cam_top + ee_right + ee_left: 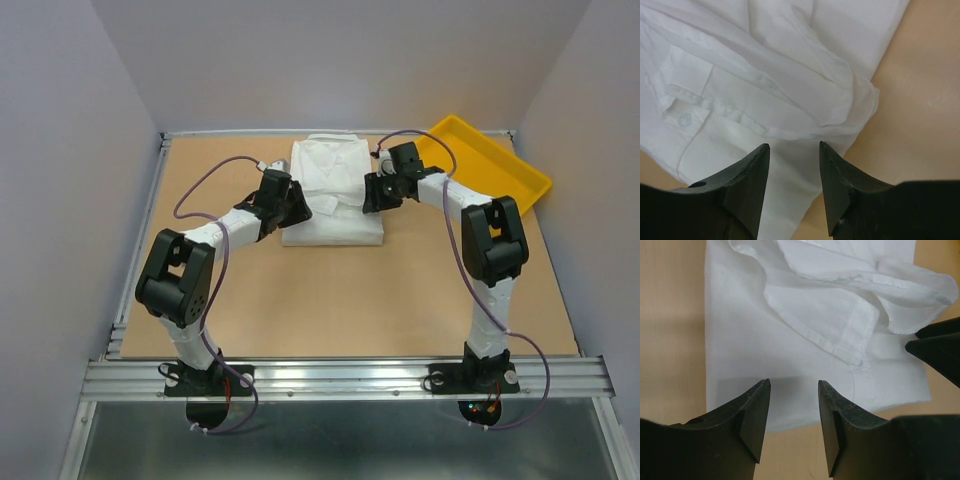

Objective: Fold and stack the long sleeve shirts
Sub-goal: Fold the shirt

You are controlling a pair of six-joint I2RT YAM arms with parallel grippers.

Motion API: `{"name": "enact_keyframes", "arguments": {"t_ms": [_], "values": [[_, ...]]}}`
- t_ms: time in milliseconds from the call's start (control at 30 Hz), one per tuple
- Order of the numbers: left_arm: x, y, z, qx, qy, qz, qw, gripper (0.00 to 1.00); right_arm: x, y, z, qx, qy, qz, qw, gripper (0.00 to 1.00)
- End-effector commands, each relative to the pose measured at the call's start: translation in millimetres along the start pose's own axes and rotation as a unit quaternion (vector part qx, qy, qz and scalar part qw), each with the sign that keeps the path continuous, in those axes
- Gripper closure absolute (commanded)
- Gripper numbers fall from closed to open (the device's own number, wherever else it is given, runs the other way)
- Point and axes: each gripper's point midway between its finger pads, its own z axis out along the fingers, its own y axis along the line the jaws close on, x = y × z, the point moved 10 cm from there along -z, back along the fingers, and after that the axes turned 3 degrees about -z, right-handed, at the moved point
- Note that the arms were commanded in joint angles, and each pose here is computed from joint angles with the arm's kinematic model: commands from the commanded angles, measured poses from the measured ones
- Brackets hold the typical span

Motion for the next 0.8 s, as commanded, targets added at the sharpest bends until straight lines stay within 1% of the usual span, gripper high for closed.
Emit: {"name": "enact_keyframes", "arguments": {"t_ms": [0,167,200,333,467,533,567,633,667,767], "values": [[-3,1,4,0.0,-0.021,-0.01,1.0,0.46,-31,0,14,-0.017,-0.044,-0.043,0.998,0.51],[0,4,7,-0.006,-0.014,-0.006,1.0,0.46,-59,-3,28,-0.012,-0.073,-0.046,0.996,0.51],[1,5,7,-0.009,-0.013,-0.006,1.0,0.46,-73,-5,30,-0.004,-0.091,-0.048,0.995,0.51],[0,4,4,-0.006,-0.011,-0.003,1.0,0.46,-106,-8,32,0.025,-0.135,-0.046,0.989,0.5],[-2,3,-3,-0.007,-0.018,-0.003,1.0,0.46,-129,-9,27,0.056,-0.172,-0.032,0.983,0.47],[-4,2,-9,-0.005,-0.022,-0.003,1.0,0.44,-126,-7,22,0.057,-0.169,-0.029,0.983,0.45],[-7,-1,-15,0.0,-0.028,-0.004,1.0,0.43,-129,-2,8,0.059,-0.178,-0.027,0.982,0.45],[-9,1,-19,-0.013,-0.041,-0.009,0.999,0.41,-121,1,-4,0.067,-0.173,-0.018,0.982,0.43],[-7,3,-21,-0.017,-0.041,-0.012,0.999,0.39,-109,4,-14,0.07,-0.164,-0.004,0.984,0.43],[-6,8,-25,-0.033,-0.048,-0.018,0.998,0.36,-85,9,-26,0.075,-0.146,0.032,0.986,0.43]]}}
